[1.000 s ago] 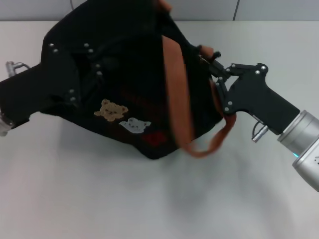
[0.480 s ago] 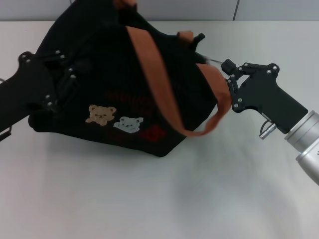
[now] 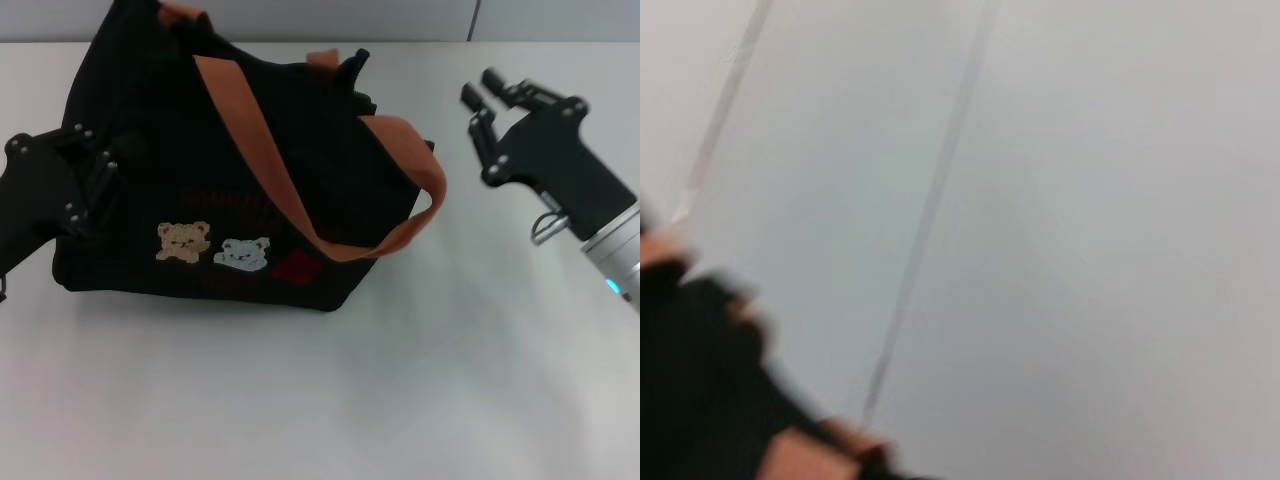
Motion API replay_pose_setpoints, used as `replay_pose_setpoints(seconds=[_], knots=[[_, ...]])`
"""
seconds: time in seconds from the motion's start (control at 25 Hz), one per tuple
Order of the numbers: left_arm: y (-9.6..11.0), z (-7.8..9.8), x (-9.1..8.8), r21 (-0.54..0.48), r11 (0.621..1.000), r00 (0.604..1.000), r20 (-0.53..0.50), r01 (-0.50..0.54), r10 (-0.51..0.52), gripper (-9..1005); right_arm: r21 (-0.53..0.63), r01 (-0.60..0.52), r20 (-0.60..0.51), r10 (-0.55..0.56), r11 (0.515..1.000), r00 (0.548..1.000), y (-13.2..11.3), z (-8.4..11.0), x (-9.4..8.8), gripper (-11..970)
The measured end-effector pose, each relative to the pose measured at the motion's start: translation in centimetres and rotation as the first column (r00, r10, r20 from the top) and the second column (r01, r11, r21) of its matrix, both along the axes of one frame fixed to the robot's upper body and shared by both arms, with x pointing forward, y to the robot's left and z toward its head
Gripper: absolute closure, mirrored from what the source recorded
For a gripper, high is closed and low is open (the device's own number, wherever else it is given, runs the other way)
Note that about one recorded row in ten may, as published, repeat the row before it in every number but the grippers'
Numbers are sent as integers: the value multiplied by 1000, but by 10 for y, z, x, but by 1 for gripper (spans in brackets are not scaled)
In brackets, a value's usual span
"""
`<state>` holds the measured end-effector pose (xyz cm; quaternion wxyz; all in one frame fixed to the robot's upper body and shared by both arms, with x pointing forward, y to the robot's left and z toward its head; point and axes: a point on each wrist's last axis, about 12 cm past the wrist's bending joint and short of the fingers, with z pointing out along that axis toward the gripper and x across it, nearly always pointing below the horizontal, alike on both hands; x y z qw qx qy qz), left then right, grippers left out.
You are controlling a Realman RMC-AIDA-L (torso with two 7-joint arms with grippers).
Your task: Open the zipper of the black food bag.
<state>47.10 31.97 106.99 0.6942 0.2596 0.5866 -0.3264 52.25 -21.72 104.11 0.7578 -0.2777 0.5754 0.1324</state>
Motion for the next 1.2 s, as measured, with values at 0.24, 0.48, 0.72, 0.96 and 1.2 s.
replay_pose_setpoints(seconds=[0.24,0.48,0.72,0.96,1.2], knots=[[-41,-30,0,-128,979,987,-41,-160,156,755,139,80,-41,-75,987,996,-10,4,3,711],[-61,-30,-2,-171,970,985,-6,-172,174,629,184,78,-65,-67,980,996,-12,4,2,524],[-17,-16,-17,-179,982,998,-21,-59,56,503,332,30,-134,16,943,991,-33,8,-1,295],[10,4,-30,-66,986,987,-32,155,-157,244,397,-327,-141,409,858,902,-42,32,-11,182],[27,10,-41,43,947,940,-142,319,-310,148,281,-656,-206,712,701,672,-34,51,-22,169]])
